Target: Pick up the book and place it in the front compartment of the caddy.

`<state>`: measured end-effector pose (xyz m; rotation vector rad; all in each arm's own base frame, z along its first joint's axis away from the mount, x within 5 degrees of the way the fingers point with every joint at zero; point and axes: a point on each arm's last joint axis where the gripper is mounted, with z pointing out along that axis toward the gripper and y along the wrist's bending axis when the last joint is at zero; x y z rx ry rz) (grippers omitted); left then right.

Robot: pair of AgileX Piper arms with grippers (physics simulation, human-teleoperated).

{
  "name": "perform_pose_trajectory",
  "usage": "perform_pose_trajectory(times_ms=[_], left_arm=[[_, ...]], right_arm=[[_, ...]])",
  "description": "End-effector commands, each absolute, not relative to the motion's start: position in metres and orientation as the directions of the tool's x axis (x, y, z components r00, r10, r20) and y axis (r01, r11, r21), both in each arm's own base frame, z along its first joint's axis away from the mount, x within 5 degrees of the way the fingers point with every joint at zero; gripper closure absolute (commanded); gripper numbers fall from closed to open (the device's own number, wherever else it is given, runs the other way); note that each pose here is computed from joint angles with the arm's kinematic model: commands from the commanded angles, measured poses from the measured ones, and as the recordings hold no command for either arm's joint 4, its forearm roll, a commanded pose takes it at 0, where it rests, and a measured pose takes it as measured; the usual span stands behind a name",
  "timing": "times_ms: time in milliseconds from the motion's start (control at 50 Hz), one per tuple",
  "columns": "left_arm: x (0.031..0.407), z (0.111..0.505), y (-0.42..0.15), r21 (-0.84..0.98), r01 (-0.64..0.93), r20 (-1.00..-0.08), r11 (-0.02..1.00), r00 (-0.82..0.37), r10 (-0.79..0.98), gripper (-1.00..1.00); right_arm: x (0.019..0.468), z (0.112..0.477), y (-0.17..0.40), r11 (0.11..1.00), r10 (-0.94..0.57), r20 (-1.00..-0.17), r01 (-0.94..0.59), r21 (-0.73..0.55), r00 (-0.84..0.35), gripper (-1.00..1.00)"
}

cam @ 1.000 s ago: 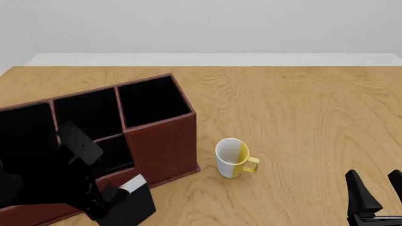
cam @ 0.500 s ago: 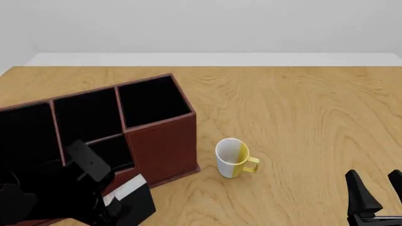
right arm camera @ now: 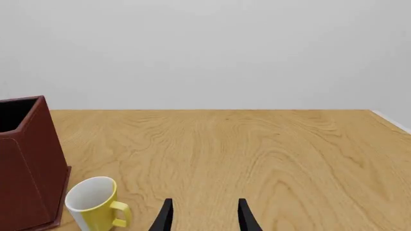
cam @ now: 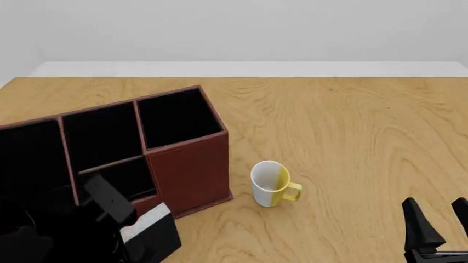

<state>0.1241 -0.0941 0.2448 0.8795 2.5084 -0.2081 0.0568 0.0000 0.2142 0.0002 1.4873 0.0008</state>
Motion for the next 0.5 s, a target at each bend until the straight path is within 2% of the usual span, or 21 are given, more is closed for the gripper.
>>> perform_pose_trajectory(times_ms=[20,140,160,500], left_arm=[[0.119,0.236,-0.095,0.002,0.626,-0.464,0.780,-0.690,0.555,-1.00],[0.112,0.236,-0.096,-0.009,0.634,-0.459,0.774,-0.690,0.560,-1.00],[0.112,0.236,-0.096,-0.010,0.633,-0.459,0.774,-0.691,0.559,1.00],[0.096,0.252,-0.097,-0.034,0.667,-0.473,0.744,-0.667,0.576,1.00]], right_arm=[[0.057,0.214,0.000,1.000,0.001,-0.997,0.000,0.001,0.084,-1.00],[0.057,0.214,0.000,1.000,0.001,-0.997,-0.001,0.001,0.083,-1.00],[0.057,0.214,0.000,1.000,0.000,-0.996,-0.001,0.000,0.084,-1.00],[0.057,0.214,0.000,1.000,0.000,-0.996,-0.001,0.000,0.084,-1.00]])
